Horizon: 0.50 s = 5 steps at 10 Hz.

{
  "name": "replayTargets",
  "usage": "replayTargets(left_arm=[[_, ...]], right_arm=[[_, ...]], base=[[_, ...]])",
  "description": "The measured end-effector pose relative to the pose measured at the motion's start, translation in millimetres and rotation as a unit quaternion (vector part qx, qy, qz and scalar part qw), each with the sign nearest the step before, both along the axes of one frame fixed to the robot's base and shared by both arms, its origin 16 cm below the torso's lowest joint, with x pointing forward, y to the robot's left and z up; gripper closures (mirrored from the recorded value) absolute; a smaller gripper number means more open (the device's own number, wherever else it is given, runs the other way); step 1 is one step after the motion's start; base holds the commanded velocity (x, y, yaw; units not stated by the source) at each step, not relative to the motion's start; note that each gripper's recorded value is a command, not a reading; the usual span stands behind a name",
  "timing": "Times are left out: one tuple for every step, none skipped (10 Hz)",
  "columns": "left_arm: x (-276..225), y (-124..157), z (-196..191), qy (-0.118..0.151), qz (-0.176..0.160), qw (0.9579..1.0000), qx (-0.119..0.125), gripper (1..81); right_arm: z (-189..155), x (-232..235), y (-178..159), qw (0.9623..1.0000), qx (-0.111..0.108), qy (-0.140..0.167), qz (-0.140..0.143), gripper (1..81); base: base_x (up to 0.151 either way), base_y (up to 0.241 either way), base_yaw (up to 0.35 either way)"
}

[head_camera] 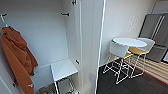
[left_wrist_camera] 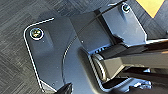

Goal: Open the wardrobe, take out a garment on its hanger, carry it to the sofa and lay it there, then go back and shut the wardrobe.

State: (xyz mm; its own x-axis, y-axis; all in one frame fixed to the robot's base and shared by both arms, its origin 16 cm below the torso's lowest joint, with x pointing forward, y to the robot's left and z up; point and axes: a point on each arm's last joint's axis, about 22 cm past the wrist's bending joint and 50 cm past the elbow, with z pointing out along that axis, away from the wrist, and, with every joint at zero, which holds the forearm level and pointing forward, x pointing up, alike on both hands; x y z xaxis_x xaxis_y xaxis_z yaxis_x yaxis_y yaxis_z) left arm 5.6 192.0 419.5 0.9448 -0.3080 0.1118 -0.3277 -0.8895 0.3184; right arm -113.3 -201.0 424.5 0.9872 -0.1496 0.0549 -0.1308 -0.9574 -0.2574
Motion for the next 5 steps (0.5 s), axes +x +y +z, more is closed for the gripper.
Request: replayTargets(left_arm=[[0.4, -0.4, 0.0, -0.001, 0.000, 1.0000, 0.000, 1.0], [0.0, -0.4, 0.0, 0.000, 0.000, 1.0000, 0.000, 1.0], [0.7, -0.8, 0.0, 0.000, 0.000, 1.0000, 0.000, 1.0], [2.0, -0.4, 0.0, -0.001, 0.000, 1.0000, 0.000, 1.0], [1.9, -0.5, 0.0, -0.001, 0.000, 1.0000, 0.000, 1.0]], right_arm=[[0.3, -2.4, 2.4, 1.0000, 0.001, 0.002, 0.000, 1.0], [0.5, -3.3, 4.1, 1.0000, 0.003, 0.003, 0.000, 1.0], [0.1, 1.7, 3.3, 1.0000, 0.002, 0.000, 0.000, 1.0], [0.1, 2.6, 3.5, 1.0000, 0.002, -0.002, -0.001, 1.0], [0.2, 0.8, 3.7, 1.0000, 0.002, 0.000, 0.000, 1.0]], base=[[0.000, 0.000, 0.331], [0.000, 0.000, 0.331], [0.000, 0.000, 0.330], [0.000, 0.000, 0.331], [0.000, 0.000, 0.331]])
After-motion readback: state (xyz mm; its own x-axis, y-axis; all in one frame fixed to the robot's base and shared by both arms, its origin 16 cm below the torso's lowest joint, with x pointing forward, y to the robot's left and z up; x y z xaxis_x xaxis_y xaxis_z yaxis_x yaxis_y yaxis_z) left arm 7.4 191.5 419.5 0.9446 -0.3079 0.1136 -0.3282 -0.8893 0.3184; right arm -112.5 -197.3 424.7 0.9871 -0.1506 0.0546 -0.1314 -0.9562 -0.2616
